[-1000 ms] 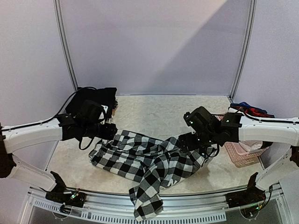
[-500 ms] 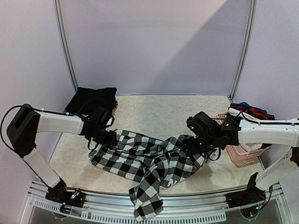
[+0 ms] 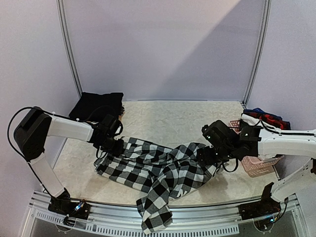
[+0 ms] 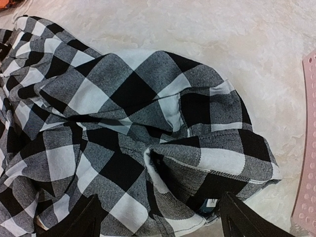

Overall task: Fold and stack the mixed laundry pile
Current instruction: Pick up the crumpled shirt from the center of the board.

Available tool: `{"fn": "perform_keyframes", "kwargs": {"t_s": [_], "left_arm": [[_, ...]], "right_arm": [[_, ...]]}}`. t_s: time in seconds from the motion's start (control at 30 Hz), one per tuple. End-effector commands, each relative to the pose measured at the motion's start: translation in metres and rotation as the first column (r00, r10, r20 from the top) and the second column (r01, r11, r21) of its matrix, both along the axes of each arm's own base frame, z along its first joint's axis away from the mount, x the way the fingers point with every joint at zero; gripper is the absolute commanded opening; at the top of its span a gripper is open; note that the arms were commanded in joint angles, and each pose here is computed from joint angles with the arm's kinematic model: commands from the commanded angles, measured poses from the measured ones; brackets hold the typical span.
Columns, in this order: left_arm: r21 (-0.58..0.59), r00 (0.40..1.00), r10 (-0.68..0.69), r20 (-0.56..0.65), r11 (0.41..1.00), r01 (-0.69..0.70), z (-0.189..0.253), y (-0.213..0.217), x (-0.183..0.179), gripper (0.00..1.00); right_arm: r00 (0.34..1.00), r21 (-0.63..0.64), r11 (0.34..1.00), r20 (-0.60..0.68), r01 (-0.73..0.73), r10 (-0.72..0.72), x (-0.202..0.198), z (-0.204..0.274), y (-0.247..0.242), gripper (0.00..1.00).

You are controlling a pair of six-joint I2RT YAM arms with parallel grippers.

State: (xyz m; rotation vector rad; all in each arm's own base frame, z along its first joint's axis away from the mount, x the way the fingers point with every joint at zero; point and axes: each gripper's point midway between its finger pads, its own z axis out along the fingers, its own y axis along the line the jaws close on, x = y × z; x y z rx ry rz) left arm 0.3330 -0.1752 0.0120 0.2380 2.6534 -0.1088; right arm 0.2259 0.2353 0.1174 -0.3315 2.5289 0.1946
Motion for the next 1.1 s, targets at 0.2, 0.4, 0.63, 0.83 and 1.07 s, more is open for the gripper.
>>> {"fn": "perform_keyframes", "kwargs": {"t_s": [0.2,0.4,0.63,0.83,1.07], "left_arm": [[-0.086,0.996,0.037,0.080,0.996,-0.030,0.031,0.000,0.002,0.00],[-0.135,0.978,0.079,0.193,0.989,-0.054,0.082,0.014,-0.011,0.00],[-0.182,0.964,0.100,0.249,0.982,-0.054,0.107,0.022,-0.024,0.00],[-0.199,0.959,0.105,0.262,0.979,-0.052,0.110,0.025,-0.030,0.00],[-0.183,0.961,0.104,0.255,0.981,-0.057,0.104,0.029,-0.033,0.00]], "right_arm": [[0.998,0.096,0.994,0.024,-0.057,0.055,0.004,0.025,0.022,0.82],[0.995,0.070,0.993,0.029,-0.094,0.092,0.026,0.033,0.054,0.82],[0.980,0.128,0.972,-0.001,-0.199,0.200,0.034,0.025,0.116,0.81],[0.967,0.144,0.959,-0.038,-0.246,0.254,0.050,0.010,0.161,0.80],[0.959,0.091,0.962,-0.098,-0.256,0.265,0.058,-0.027,0.180,0.75]]}}
